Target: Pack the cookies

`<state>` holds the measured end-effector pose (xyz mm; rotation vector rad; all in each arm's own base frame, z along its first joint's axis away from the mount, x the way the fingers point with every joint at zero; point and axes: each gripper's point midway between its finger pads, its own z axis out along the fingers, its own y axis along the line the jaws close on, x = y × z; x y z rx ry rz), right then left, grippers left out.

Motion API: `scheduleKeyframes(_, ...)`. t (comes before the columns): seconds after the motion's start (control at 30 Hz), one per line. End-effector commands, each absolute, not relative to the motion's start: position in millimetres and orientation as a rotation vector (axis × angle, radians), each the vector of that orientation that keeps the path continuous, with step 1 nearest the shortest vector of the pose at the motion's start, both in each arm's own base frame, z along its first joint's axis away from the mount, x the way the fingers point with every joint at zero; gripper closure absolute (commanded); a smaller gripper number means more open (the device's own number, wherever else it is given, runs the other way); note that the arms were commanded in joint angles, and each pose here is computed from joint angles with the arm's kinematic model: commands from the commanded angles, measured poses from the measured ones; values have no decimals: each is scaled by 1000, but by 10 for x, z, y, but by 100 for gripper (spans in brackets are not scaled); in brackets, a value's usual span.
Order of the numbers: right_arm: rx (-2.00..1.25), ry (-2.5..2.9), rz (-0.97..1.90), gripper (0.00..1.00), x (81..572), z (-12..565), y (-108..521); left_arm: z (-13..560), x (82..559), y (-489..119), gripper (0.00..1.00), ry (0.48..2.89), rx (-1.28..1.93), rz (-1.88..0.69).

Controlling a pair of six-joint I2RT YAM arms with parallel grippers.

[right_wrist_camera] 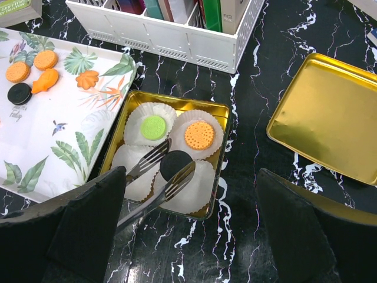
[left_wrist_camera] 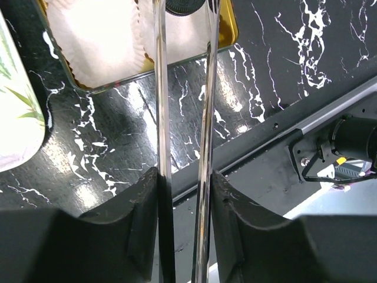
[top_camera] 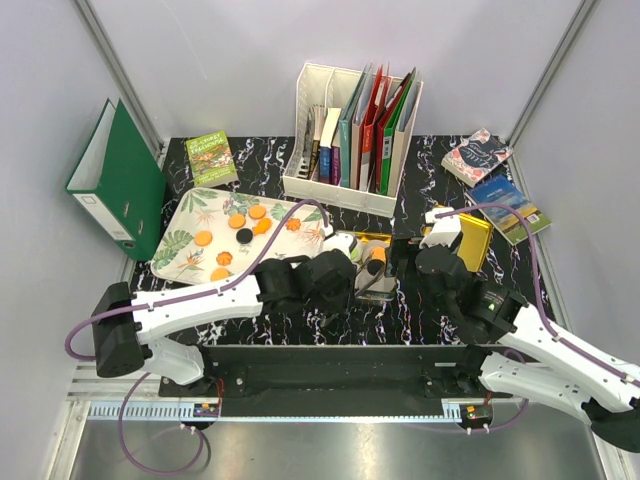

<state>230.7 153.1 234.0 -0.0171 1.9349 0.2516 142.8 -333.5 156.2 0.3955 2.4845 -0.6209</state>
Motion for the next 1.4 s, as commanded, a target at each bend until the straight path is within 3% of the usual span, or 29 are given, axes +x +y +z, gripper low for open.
scheduleKeyframes(0.0, 10, 1893, 295, 0, 2343, 2514, 1589, 1826, 1462, -3506, 58, 2408, 370, -728)
scheduleKeyframes(0.43, 19, 1878, 313, 0, 2323, 2573, 1564, 1870, 1574, -3295, 52, 2379, 289, -634)
scheduleKeyframes(0.93, 9, 1890, 306, 0, 2326, 2509, 1580, 1689, 2389, -1351, 50, 2320, -275, -277)
scheduleKeyframes(1.37, 1, 1893, 296, 0, 2330, 2474, 1582, 1352, 2610, -953, 50, 2411, -434, -149)
